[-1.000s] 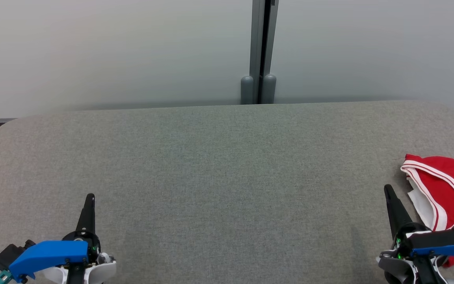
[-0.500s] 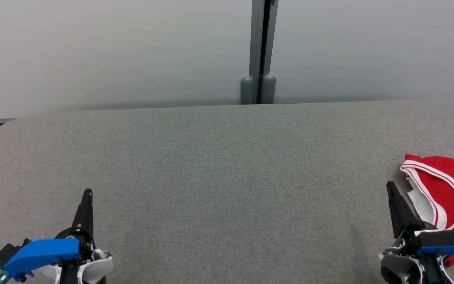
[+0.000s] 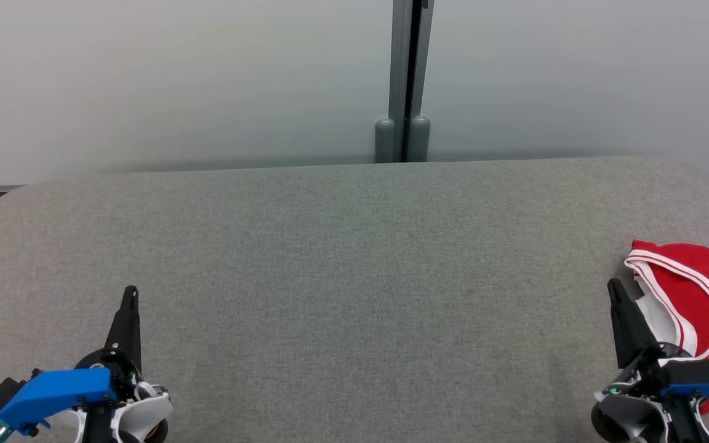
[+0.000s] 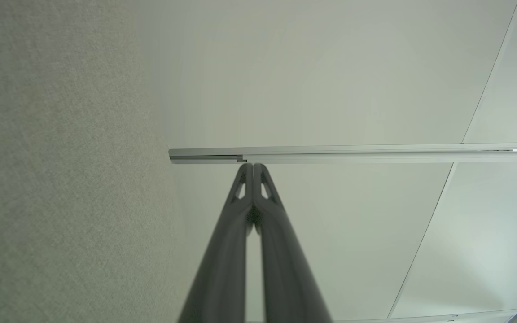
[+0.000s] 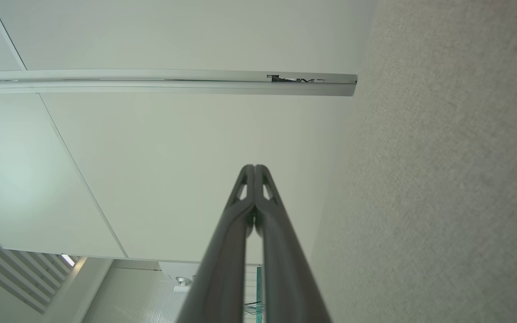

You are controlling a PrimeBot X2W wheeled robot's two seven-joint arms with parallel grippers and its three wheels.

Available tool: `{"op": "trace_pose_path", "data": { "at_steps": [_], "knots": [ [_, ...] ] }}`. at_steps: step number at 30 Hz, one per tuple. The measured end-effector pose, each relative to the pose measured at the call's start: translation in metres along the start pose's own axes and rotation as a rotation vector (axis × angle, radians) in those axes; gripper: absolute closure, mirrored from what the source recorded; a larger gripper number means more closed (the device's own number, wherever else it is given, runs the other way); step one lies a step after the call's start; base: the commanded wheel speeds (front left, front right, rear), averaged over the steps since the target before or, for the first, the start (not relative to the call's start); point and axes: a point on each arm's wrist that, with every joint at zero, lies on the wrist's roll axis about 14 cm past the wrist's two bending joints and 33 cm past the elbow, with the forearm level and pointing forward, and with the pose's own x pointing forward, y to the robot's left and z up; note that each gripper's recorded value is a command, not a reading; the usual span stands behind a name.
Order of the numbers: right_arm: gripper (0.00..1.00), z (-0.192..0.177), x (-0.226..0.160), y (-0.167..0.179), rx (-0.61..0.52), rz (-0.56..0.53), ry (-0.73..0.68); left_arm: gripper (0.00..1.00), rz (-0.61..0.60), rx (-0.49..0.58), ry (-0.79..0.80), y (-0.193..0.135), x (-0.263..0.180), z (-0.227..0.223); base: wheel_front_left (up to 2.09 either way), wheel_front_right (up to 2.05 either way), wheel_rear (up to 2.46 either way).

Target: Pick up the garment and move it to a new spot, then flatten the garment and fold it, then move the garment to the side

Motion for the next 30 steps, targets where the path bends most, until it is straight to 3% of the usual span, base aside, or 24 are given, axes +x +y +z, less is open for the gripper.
{"op": "trace_pose_path", "data": {
  "at_steps": [30],
  "knots": [
    [1.00, 0.0000, -0.0001, -0.0001, 0.000, 0.000, 0.000, 1.00, 0.000, 0.000, 0.000, 0.0000, 0.0000, 0.0001, 0.00, 0.00, 0.00]
  ]
}}
